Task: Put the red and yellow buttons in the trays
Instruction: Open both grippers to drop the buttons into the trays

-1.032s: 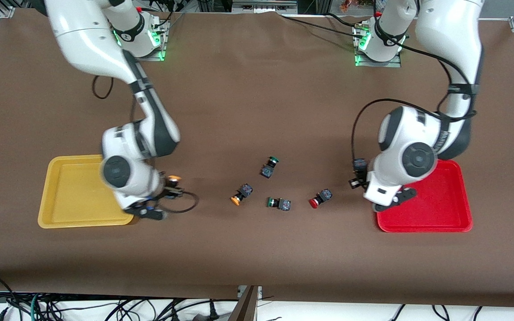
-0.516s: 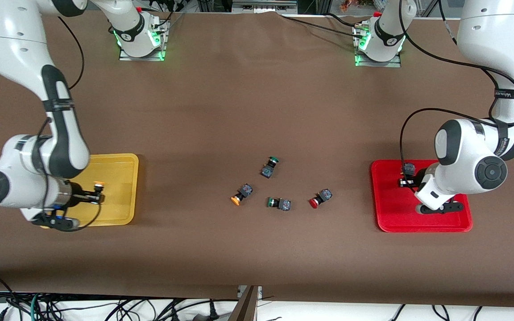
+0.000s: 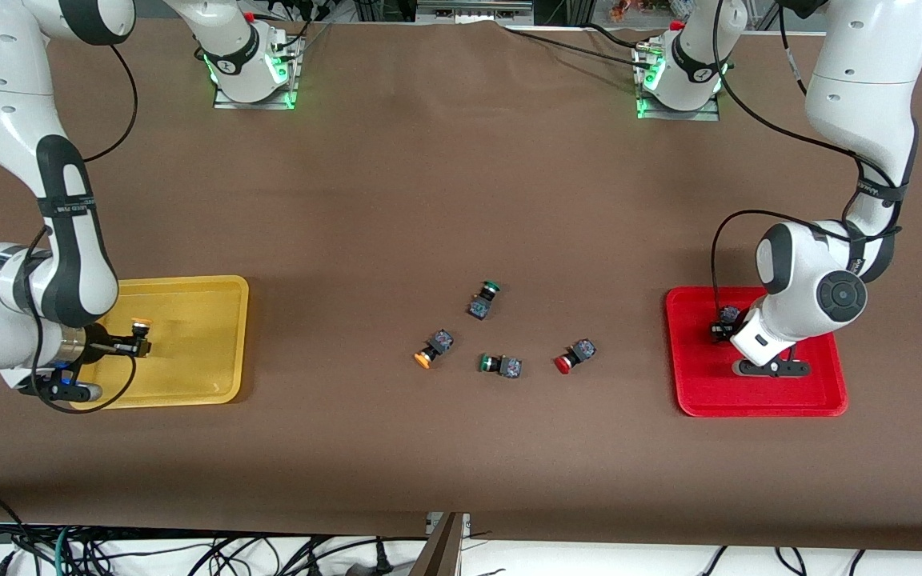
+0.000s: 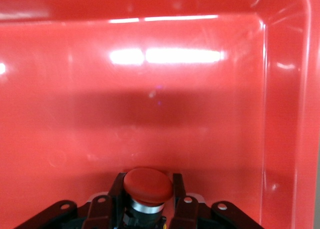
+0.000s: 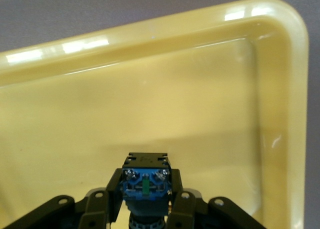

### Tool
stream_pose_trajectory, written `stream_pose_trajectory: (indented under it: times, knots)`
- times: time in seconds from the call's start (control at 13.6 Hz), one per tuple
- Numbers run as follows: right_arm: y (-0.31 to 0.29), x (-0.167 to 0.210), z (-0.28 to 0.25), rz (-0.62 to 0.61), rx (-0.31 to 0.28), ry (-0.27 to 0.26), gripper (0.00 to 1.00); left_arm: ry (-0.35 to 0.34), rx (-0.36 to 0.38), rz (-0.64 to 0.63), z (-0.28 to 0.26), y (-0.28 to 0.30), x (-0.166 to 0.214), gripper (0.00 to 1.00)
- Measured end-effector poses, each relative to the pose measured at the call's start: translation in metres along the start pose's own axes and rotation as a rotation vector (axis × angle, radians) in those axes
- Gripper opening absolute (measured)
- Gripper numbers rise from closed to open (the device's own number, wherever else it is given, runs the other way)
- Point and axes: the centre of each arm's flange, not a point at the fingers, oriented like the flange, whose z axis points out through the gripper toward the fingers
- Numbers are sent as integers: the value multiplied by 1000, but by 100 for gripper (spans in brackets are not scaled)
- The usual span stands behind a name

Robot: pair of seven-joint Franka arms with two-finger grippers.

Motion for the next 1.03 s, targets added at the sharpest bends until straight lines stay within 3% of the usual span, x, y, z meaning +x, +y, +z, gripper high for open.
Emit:
stream_pose_trajectory:
  times: [0.07,0.22,0.52,0.59,0.96,1.03]
  knots:
    - [4,0,5,5,-2,3,40,2,0,4,0,-2,0,41]
    - [12,-1,13,16,-2,-3,40,7,0,1,-1,-5,1,55]
    - [24,-2,20,33,0,-7,41,58,-1,-51,-30,-4,10,96]
    - [26,-2,20,35,0,-6,46,77,-2,-63,-47,-4,14,100]
    - [-12,4,-6,-6,18,44,98,98,-20,-100,-142,9,32,100]
    - [-37,4,-15,-9,21,56,99,106,-24,-111,-151,21,36,100]
